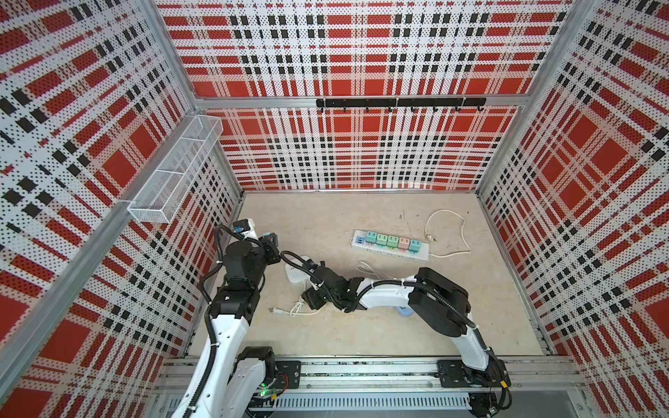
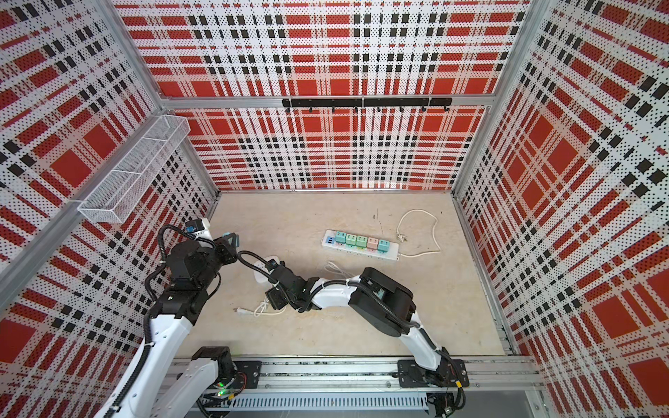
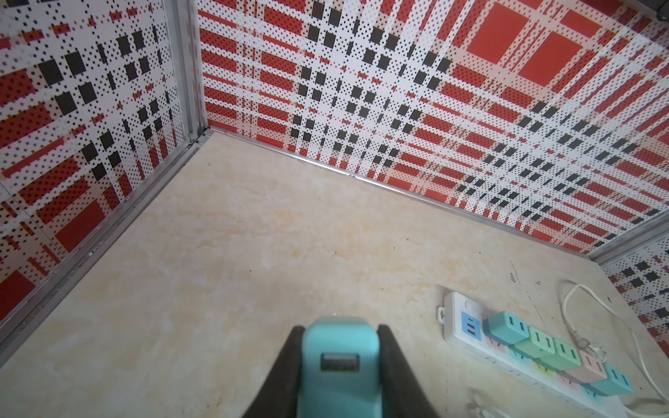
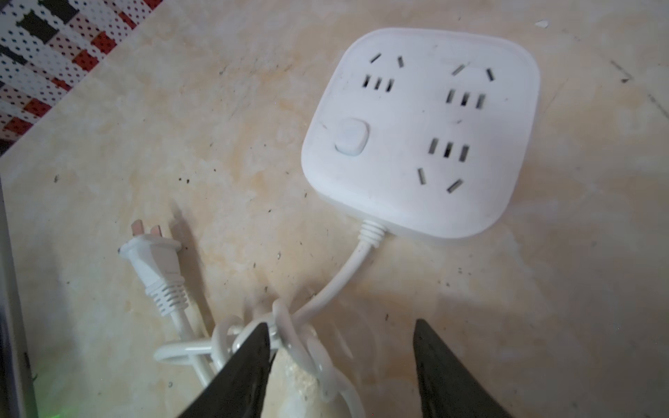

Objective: Insert the plug

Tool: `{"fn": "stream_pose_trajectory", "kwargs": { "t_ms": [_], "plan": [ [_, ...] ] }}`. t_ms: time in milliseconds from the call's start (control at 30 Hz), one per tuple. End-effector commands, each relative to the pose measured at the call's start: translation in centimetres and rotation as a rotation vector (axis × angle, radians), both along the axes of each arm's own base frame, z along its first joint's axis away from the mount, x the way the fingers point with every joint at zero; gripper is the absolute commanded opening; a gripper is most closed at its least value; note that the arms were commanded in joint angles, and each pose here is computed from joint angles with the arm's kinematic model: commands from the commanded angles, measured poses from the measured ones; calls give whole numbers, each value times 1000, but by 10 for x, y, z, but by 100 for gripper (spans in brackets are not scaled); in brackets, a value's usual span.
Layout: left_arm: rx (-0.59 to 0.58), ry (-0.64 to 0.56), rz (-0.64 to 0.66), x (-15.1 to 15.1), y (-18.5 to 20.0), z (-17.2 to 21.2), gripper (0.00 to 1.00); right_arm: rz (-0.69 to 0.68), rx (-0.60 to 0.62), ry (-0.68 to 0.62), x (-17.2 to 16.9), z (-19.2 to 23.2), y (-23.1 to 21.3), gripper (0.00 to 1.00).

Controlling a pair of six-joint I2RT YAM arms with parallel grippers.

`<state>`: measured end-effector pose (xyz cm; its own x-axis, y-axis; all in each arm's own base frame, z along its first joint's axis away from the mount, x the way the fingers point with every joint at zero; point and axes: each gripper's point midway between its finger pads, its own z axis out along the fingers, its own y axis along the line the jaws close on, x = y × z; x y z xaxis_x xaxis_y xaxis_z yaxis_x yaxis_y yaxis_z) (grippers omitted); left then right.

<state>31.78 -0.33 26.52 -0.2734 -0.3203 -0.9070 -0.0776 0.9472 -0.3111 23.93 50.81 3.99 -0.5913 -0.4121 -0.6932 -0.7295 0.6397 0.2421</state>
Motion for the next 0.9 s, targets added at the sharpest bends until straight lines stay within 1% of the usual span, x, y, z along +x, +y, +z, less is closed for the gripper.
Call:
{"fn": "stream_pose_trajectory", "kwargs": {
  "t_ms": [0, 67, 200, 267, 367, 433, 500, 567, 600, 700, 800, 867],
  "plan": [
    [5, -9, 21, -3, 5, 1, 0, 28, -8, 37, -11, -16, 5, 52],
    [5, -6, 20, -4, 5, 0, 0, 27, -11, 45, -13, -20, 3, 43],
    [0, -3, 17, -2, 5, -1, 0, 14, -19, 34, -14, -19, -8, 19],
    [-8, -3, 3, 0, 2, -1, 0, 2, -25, 14, -13, -15, -17, 13],
    [-11, -5, -50, 4, -7, -3, 0, -13, -26, -19, -14, -5, -33, 9],
    [-6, -2, -135, 7, -22, -6, 0, -24, -29, -36, -16, -1, -47, 5],
    [27, 6, -217, 10, -39, -9, 0, -36, -34, -50, -18, 3, -61, 1],
    [74, 13, -285, 10, -56, -15, 0, -50, -40, -58, -21, 5, -75, 0],
    [110, 6, -345, 9, -70, -16, 0, -53, -34, -61, -24, 6, -83, 0],
    [213, -17, -513, 2, -114, -20, 0, 6, 2, -65, -40, 8, -98, 2],
    [350, -52, -706, -16, -163, -28, 0, 91, 51, -79, -60, 11, -113, 7],
    [431, -70, -795, -27, -187, -38, 0, 105, 73, -102, -67, 13, -128, 12]
  ]
}}
